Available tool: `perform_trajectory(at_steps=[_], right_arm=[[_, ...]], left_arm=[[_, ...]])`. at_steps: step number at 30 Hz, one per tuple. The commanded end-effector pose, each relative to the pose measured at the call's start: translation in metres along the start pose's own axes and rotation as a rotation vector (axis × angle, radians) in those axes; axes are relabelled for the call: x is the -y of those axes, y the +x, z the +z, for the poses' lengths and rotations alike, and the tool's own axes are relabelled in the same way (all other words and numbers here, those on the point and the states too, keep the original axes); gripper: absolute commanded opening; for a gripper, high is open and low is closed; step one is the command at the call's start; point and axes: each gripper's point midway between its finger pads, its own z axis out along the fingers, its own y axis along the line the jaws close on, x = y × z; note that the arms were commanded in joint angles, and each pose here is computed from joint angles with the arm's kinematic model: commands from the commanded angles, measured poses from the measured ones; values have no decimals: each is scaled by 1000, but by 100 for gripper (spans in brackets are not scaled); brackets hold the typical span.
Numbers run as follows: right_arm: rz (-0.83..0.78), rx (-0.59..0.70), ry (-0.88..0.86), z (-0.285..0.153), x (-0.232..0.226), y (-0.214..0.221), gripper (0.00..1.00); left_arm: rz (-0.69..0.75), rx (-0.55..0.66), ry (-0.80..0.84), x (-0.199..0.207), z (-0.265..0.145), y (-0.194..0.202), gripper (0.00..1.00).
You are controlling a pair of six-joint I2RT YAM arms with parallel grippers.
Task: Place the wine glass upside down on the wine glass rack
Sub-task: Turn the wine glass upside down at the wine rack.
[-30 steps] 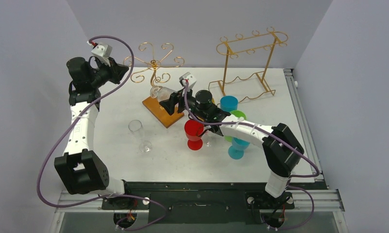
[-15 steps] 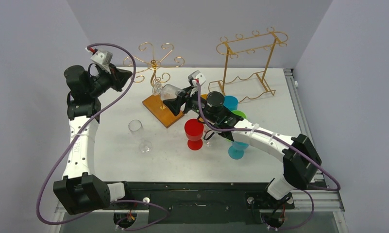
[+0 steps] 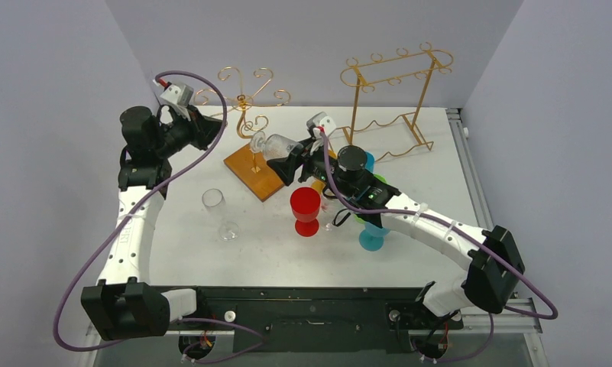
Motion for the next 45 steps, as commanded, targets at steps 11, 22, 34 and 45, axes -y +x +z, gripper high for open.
perform_trajectory(at_steps=[11, 22, 34, 45], right_arm=[[-28, 156, 29, -20, 11, -59, 0], [-23, 185, -40, -37, -15, -75, 0], [14, 234, -165, -36, -74, -94, 0], [45, 246, -219, -24, -97, -96, 0]], left_arm=[[-288, -27, 199, 79, -8, 4, 2], [-92, -20, 183, 91, -48, -58, 89], [-70, -192, 335, 122, -71, 0, 66], [-85, -237, 380, 125, -71, 13, 33]])
